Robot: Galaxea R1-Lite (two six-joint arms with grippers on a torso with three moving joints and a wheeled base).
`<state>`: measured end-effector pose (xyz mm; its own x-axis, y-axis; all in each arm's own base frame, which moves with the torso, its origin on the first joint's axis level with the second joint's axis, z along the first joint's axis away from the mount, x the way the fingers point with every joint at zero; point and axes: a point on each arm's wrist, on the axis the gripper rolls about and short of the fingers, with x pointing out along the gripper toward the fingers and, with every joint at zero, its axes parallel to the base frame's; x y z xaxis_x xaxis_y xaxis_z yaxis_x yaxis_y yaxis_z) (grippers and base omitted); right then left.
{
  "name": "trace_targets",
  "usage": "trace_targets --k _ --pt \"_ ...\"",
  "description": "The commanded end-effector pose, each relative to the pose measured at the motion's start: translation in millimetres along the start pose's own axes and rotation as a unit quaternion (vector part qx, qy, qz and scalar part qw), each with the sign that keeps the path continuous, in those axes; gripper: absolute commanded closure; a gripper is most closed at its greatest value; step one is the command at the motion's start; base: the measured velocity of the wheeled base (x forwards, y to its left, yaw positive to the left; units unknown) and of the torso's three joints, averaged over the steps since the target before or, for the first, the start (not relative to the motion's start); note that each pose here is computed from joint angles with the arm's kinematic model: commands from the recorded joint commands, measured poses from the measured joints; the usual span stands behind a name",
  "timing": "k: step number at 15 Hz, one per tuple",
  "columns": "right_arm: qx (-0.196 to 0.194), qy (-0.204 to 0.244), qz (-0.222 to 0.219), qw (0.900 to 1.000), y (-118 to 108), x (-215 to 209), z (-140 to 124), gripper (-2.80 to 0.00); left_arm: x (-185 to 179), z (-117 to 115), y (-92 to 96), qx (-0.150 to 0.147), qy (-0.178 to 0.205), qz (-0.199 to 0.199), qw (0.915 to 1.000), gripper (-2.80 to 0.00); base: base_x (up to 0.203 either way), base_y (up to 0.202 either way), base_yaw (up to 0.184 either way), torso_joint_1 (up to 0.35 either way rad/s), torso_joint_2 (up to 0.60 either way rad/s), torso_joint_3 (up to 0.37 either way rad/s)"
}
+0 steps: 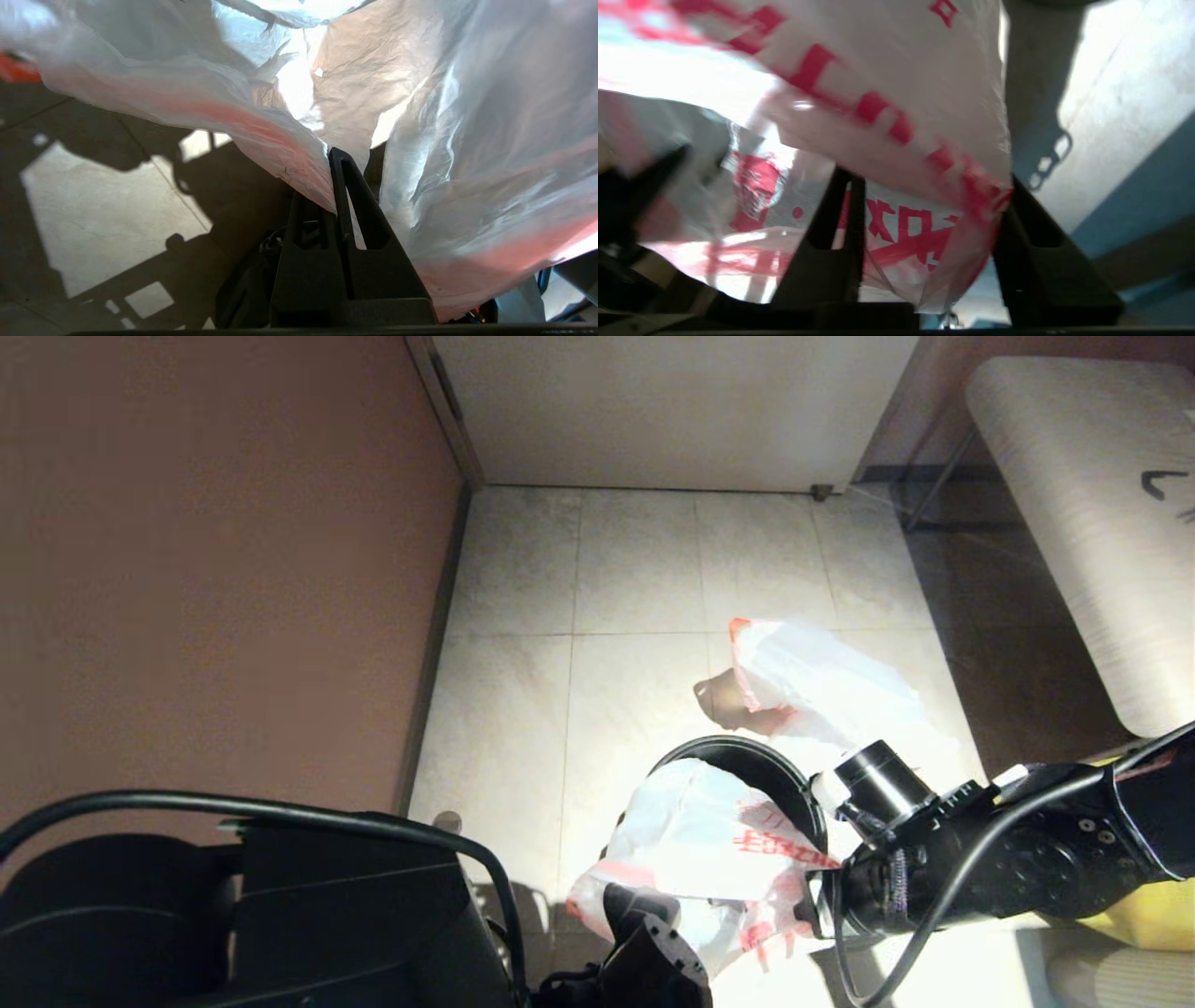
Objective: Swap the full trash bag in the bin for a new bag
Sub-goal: Put the new garbage bag on the trash can
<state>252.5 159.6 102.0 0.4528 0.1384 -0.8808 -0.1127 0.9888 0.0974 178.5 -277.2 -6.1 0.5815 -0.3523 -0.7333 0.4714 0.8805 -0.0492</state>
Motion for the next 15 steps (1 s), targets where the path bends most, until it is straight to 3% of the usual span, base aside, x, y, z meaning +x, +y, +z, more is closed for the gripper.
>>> trace_targets --k 1,4,7,10,15 --pt "0.0 0.034 -0.019 0.999 -12 8 -22 0.0 9 -4 6.0 -0.004 0.009 0.017 0.9998 0.0 0.0 0.0 0.0 0.0 0.0 0.0" --pt "0.015 0.029 -0.032 0.999 -24 33 -32 0.0 34 -8 23.5 -0.001 0.024 0.056 0.9981 0.0 0.0 0.0 0.0 0.0 0.0 0.0" --pt "0.02 0.031 -0.069 0.997 -32 75 -31 0.0 53 15 32.6 0.003 -0.009 0.087 0.9962 0.0 0.0 0.0 0.0 0.0 0.0 0.0" --pt "0.007 0.013 -0.122 0.992 -41 113 -33 0.0 65 13 11.5 0.051 -0.024 0.099 0.9935 0.0 0.0 0.0 0.0 0.0 0.0 0.0" --pt "0.009 -0.034 -0.133 0.99 -52 159 -13 0.0 88 37 0.8 0.054 -0.072 0.124 0.9881 0.0 0.0 0.0 0.0 0.0 0.0 0.0"
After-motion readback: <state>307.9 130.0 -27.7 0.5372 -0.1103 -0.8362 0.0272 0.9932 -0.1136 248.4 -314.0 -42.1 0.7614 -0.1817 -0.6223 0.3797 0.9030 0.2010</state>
